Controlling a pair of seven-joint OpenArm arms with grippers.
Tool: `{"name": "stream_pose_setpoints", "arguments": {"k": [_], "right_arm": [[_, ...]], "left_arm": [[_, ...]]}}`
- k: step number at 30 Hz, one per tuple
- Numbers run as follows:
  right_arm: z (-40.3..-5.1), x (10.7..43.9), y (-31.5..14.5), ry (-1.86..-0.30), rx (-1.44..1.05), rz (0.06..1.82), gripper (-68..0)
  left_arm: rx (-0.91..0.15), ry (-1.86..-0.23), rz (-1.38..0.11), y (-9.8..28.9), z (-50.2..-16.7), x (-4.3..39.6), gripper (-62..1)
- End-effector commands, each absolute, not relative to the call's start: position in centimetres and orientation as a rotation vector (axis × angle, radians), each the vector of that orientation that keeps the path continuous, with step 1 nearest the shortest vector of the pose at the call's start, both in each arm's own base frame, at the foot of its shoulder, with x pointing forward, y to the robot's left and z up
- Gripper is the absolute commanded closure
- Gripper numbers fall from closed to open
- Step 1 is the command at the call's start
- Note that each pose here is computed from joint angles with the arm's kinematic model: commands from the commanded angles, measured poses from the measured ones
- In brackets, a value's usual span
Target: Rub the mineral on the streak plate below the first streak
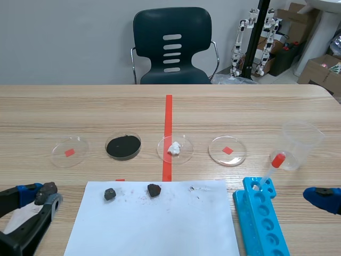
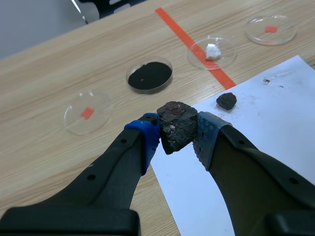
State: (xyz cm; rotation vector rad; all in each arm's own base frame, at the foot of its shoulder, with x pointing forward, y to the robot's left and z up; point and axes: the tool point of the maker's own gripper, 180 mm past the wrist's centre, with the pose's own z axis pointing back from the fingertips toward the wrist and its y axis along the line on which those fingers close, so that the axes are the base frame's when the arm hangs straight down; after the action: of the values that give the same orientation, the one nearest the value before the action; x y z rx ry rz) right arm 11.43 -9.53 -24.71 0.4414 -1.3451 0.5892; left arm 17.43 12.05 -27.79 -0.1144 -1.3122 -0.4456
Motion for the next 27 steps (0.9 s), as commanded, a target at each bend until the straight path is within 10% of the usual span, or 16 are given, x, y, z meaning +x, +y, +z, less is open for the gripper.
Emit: {"name": "stream_pose_setpoints", "arguments": {"k": [1,27], "right_arm": [[-24.0,11.7,-9.5,-1.373,0.45,0.576,-67.9],[-24.0,11.7,-9.5,-1.373,0.45,0.576,-67.9]], "left_arm": [[-0.116,-1.342,-0.41,12.1,-26.8,18.6,-13.4],[0.126,-0.542,0.094,22.0,-35.9,17.6,-13.4]]}}
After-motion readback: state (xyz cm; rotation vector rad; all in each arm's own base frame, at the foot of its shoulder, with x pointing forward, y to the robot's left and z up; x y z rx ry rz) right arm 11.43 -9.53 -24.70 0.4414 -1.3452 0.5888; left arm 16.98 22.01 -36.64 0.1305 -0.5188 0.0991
